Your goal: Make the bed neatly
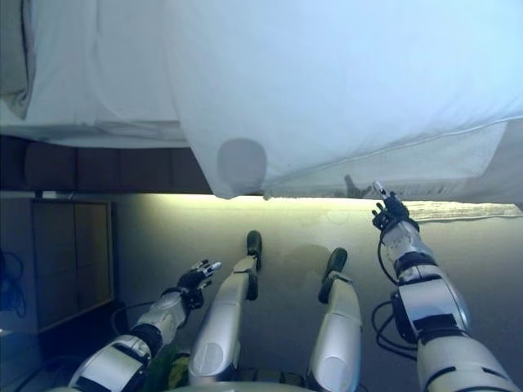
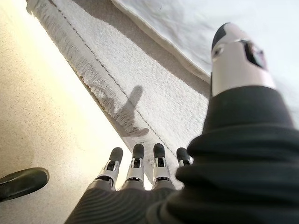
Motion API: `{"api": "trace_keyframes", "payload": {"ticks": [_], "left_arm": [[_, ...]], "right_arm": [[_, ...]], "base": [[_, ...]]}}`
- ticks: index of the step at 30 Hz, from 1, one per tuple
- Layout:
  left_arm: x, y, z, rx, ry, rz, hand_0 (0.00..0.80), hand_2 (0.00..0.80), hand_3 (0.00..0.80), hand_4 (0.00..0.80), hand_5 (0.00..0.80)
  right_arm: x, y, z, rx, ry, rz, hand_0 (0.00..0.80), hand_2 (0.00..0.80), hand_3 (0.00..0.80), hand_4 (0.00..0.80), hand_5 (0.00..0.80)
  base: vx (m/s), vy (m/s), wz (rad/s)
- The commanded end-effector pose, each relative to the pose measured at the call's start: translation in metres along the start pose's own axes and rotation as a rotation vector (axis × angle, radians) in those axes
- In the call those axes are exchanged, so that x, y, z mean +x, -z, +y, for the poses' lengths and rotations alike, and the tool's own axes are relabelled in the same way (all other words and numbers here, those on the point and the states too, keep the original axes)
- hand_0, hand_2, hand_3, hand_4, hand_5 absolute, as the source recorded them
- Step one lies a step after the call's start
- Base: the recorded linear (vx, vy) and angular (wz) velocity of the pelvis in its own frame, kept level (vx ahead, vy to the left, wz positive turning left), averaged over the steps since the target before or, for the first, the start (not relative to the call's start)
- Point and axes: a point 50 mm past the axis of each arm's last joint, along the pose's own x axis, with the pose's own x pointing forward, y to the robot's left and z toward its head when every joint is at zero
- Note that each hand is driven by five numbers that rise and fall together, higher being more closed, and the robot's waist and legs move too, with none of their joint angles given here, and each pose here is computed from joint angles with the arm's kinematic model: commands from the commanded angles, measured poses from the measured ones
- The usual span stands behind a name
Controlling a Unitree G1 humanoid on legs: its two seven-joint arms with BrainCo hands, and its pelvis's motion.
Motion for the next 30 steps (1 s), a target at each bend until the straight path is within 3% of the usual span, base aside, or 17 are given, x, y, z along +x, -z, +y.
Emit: {"api": "trace_keyframes", "payload": {"ticks": [1,14,30], "left_arm": [[-0.002,-0.003,0.002,-0.019,0.000,-0.032,0.000,0.000,0.000,0.000,0.000],[-0.016,0.010,-0.001,-0.129,0.038,-0.105,0.000,0.000,0.000,0.000,0.000],[-0.038,0.037,0.009,-0.180,0.075,-0.095,0.000,0.000,0.000,0.000,0.000]], "right_arm": [[-0.003,-0.049,-0.012,0.035,0.038,-0.119,0.000,0.000,0.000,0.000,0.000],[-0.020,-0.134,0.019,-0.036,0.013,-0.325,0.000,0.000,0.000,0.000,0.000],[-0.061,-0.225,0.057,-0.167,-0.047,-0.585,0.000,0.000,0.000,0.000,0.000]], "base": [[0.028,-0.021,0.11],[0.038,0.002,0.03],[0.003,0.038,0.02]]}}
